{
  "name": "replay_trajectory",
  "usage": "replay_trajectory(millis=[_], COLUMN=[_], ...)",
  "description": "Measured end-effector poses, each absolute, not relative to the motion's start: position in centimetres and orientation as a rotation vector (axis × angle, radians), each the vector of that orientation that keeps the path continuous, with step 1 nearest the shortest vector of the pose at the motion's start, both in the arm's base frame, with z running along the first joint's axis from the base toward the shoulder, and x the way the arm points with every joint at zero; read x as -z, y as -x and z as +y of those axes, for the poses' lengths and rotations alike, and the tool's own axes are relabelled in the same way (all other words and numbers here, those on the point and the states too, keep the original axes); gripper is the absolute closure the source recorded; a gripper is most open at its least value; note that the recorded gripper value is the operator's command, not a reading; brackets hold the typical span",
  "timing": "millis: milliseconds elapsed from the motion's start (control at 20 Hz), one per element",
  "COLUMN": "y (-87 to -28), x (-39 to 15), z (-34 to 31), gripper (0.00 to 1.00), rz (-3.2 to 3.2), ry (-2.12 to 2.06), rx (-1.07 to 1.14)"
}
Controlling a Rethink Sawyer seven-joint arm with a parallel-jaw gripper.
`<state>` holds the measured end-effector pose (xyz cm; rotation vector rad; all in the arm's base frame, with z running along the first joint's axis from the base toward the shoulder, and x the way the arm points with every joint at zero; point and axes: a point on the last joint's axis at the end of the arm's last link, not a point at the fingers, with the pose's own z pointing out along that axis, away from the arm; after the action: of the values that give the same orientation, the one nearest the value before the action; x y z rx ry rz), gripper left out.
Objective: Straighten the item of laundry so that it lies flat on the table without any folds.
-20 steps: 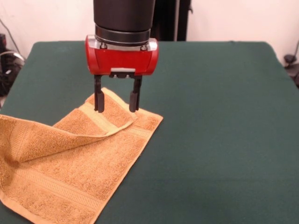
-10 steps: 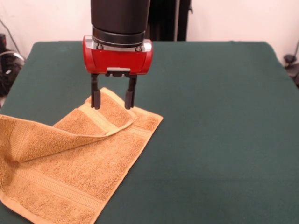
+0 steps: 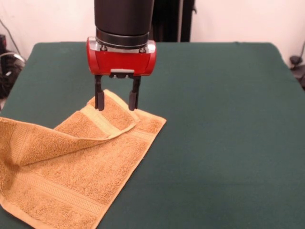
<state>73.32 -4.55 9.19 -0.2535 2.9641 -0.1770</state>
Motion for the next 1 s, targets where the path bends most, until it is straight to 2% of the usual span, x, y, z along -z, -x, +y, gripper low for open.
replay_trajectory(millis=[1000], y=[-72.31], x=[-8.62], z=[-4.25], gripper=[0.0], rz=[2.986], ry=[0.255], rx=[0.166])
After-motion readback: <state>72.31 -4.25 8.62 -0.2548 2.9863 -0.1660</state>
